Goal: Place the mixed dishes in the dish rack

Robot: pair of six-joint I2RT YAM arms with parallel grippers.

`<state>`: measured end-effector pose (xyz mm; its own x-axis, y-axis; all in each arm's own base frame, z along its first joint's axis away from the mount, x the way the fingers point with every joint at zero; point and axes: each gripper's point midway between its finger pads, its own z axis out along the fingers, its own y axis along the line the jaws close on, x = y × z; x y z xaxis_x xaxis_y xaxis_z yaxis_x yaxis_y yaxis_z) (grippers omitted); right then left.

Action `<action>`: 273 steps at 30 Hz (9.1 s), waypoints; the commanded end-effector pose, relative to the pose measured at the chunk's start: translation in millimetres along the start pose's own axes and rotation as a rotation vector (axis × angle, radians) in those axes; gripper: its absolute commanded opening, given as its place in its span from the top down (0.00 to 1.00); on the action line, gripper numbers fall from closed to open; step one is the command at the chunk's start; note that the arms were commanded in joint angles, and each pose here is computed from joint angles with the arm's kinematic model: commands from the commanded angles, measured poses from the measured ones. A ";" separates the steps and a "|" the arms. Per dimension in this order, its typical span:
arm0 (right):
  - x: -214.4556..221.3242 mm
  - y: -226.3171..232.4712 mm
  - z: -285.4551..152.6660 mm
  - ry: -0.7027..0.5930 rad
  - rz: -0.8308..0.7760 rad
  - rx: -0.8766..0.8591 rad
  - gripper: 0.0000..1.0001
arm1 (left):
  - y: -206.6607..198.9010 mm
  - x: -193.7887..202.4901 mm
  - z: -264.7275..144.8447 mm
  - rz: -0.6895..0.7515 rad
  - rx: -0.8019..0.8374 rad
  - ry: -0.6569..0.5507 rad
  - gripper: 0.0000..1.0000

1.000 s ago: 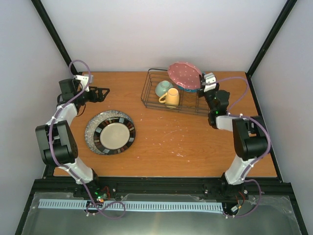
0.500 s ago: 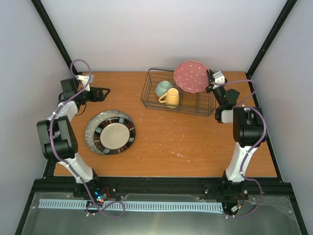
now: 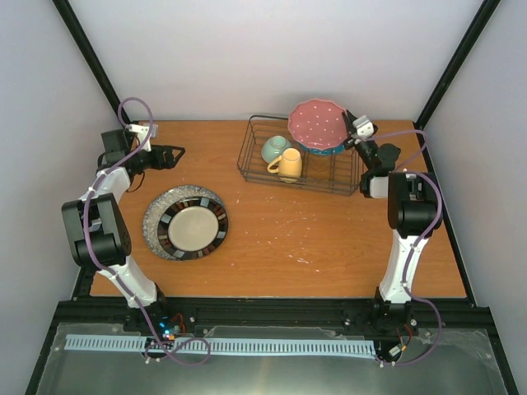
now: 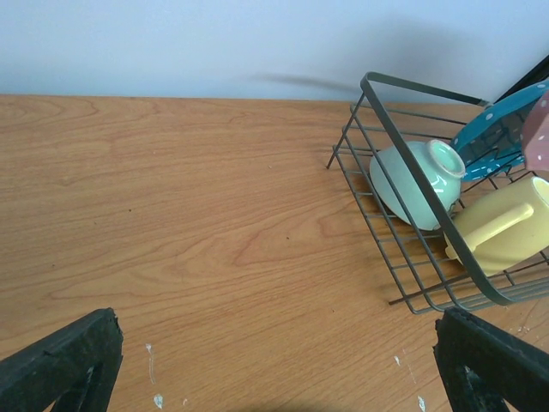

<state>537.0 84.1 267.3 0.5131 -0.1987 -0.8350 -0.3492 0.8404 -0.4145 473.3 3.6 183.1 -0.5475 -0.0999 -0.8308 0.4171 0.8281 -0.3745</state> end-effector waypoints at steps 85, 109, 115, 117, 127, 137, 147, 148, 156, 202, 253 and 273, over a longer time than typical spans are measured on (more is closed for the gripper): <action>-70.9 56.6 -64.3 -0.127 -0.296 -0.059 0.34 | 31.2 -3.2 -12.4 -0.134 -0.069 0.013 0.00; -114.8 314.6 -64.6 0.795 0.719 -0.550 0.42 | 40.8 90.3 -48.7 -0.020 -0.233 0.366 0.14; -107.8 337.3 -104.6 0.996 0.793 -0.681 0.46 | 20.3 98.8 -56.0 0.065 -0.150 0.406 0.18; -104.9 341.2 -110.0 1.022 0.803 -0.700 0.45 | 14.3 102.1 -57.9 0.077 -0.128 0.414 0.18; -77.3 390.4 -121.6 1.181 0.929 -0.880 0.46 | -10.5 122.1 -70.9 0.131 -0.091 0.407 0.21; -48.6 443.9 -113.4 1.341 1.075 -0.916 0.48 | -17.7 81.0 -87.4 0.159 -0.196 0.269 0.15; -39.5 477.5 -94.5 1.403 1.133 -0.926 0.49 | -1.2 96.9 -80.5 0.104 -0.241 0.311 0.16; -38.1 481.0 -94.3 1.412 1.132 -0.931 0.50 | -0.7 97.9 -79.9 0.101 -0.240 0.315 0.16; -30.6 495.2 -90.5 1.464 1.065 -0.943 0.53 | -0.1 102.2 -78.1 0.102 -0.246 0.312 0.16; -60.8 394.7 -31.2 1.269 1.170 -0.854 0.97 | -8.0 51.5 -40.5 -0.203 0.027 0.019 0.01; -39.2 384.0 -25.5 1.280 1.115 -0.845 0.97 | -13.1 166.1 -6.8 -0.033 0.225 0.418 0.34; -35.8 382.6 -18.9 1.274 1.094 -0.826 0.97 | -65.3 175.3 8.3 -0.032 0.418 0.437 1.00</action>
<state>366.4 381.6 100.8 -0.8873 -0.3465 -0.3043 -0.4573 0.5764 0.6772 351.4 -70.0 70.1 -0.8503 0.0500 -0.5239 0.4782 0.4889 -0.7296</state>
